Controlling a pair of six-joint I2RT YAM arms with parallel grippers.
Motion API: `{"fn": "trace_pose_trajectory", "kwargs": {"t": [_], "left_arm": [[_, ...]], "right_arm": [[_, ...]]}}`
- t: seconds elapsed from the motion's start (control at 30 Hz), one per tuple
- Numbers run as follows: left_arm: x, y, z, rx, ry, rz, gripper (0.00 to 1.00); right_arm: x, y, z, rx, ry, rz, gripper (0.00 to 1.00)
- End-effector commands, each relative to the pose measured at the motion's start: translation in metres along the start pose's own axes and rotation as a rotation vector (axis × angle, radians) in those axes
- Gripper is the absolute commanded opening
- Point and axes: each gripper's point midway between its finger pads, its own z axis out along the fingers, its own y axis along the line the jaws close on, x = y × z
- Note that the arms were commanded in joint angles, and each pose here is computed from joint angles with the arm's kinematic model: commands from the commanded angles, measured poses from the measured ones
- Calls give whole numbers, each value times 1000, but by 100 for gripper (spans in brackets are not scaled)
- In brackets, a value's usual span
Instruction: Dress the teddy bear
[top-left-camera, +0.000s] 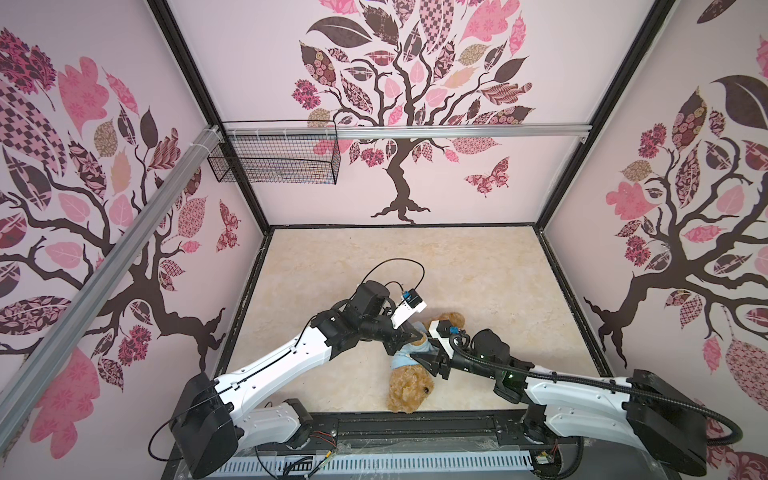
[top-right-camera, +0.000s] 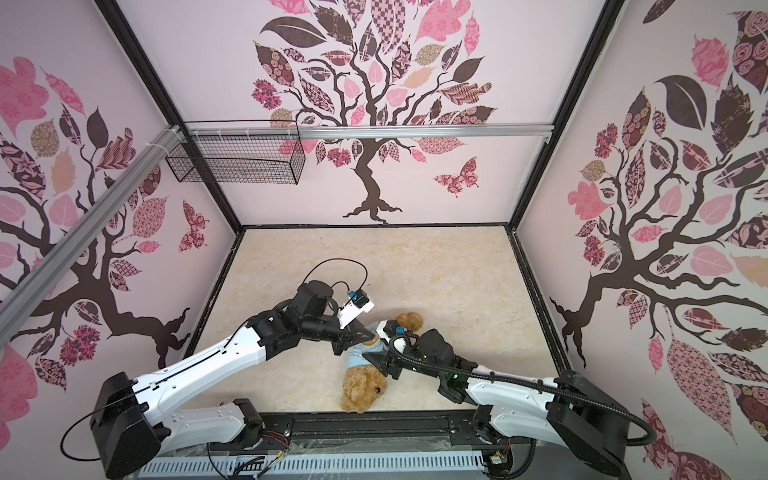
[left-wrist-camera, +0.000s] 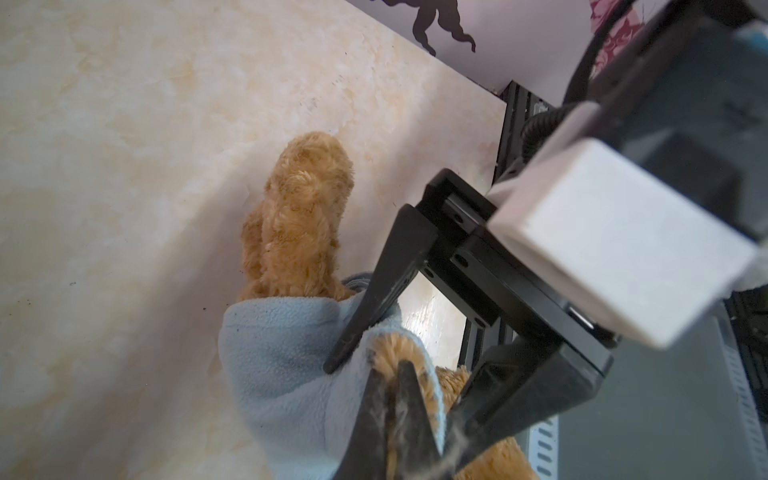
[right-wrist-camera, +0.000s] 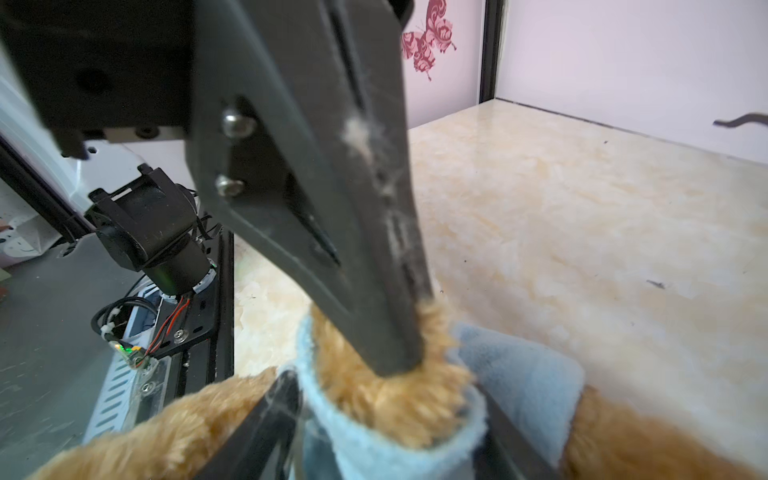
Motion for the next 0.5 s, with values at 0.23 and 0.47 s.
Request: {"fn": "trace_pose_trajectory", "kwargs": {"t": [0.23, 0.47], "left_arm": [[-24, -13, 4, 106, -85, -119, 0], [-46, -23, -11, 176, -149, -153, 0]], "right_arm": [[-35, -22, 6, 149, -74, -155, 48], [25, -49, 1, 283, 59, -86, 35]]}}
